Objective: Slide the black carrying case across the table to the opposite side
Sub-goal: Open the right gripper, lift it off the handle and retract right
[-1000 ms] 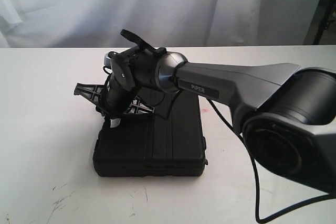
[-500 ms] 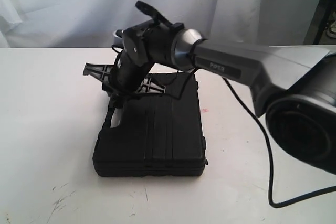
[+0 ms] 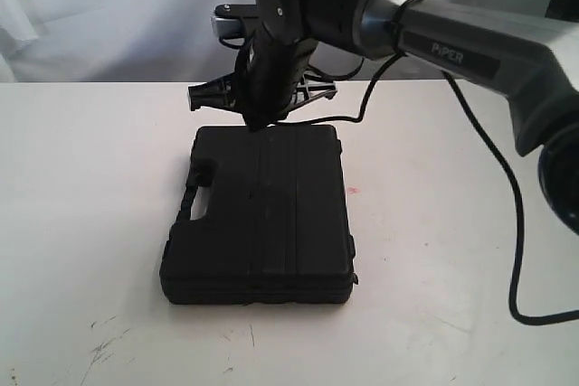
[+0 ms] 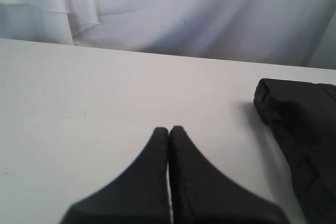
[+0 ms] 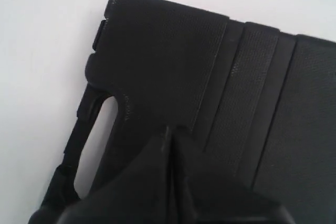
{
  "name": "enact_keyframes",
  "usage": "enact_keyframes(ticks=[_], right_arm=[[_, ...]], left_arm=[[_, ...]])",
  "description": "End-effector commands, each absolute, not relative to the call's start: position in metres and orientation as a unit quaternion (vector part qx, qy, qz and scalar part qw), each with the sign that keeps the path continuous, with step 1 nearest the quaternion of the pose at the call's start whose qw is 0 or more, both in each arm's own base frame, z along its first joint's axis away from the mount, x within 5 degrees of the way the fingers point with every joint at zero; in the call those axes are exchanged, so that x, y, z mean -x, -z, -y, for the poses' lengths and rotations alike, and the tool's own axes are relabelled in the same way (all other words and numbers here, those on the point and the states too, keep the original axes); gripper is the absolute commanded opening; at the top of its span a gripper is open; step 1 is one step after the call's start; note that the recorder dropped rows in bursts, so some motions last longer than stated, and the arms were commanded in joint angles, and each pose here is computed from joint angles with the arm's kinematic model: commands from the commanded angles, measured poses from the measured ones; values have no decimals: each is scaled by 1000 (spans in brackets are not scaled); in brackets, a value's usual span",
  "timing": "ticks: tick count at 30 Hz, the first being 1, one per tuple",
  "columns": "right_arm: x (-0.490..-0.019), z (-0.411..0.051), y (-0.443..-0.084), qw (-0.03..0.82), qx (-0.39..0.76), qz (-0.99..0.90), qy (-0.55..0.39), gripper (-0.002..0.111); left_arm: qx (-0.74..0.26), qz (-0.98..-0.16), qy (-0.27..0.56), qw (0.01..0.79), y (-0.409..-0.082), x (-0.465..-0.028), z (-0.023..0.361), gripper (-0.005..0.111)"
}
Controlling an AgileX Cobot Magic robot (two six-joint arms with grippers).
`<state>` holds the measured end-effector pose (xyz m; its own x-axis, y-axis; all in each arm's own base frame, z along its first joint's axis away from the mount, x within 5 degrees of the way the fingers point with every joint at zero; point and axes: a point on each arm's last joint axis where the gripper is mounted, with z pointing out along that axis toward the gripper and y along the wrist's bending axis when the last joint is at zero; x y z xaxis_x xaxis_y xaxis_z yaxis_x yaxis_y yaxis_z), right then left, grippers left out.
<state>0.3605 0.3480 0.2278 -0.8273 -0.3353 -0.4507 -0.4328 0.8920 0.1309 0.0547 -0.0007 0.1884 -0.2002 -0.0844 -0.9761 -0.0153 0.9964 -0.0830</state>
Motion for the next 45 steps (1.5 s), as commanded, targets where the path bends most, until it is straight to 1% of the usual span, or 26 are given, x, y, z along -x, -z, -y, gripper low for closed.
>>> enact_keyframes(ticks=[1, 8, 12, 21, 28, 33, 40, 45], right_arm=[[-358, -336, -260, 241, 237, -935, -107, 0], [-336, -319, -301, 282, 240, -920, -130, 0], [-315, -299, -314, 310, 238, -908, -148, 0], [-266, -253, -336, 383, 234, -873, -193, 0], [-232, -221, -344, 421, 222, -852, -221, 0], [-212, -201, -346, 422, 224, -851, -218, 0], [-192, -180, -355, 395, 239, -868, -185, 0], [-188, -174, -363, 412, 243, -859, -180, 0]], left_arm=[[32, -773, 26, 634, -187, -55, 1, 0], [32, -773, 26, 634, -187, -55, 1, 0], [32, -773, 26, 634, -187, -55, 1, 0], [32, -773, 26, 634, -187, -55, 1, 0], [32, -773, 26, 634, -187, -55, 1, 0], [32, -773, 26, 634, -187, -55, 1, 0], [32, -773, 26, 634, -187, -55, 1, 0], [32, -773, 26, 634, -187, -55, 1, 0]])
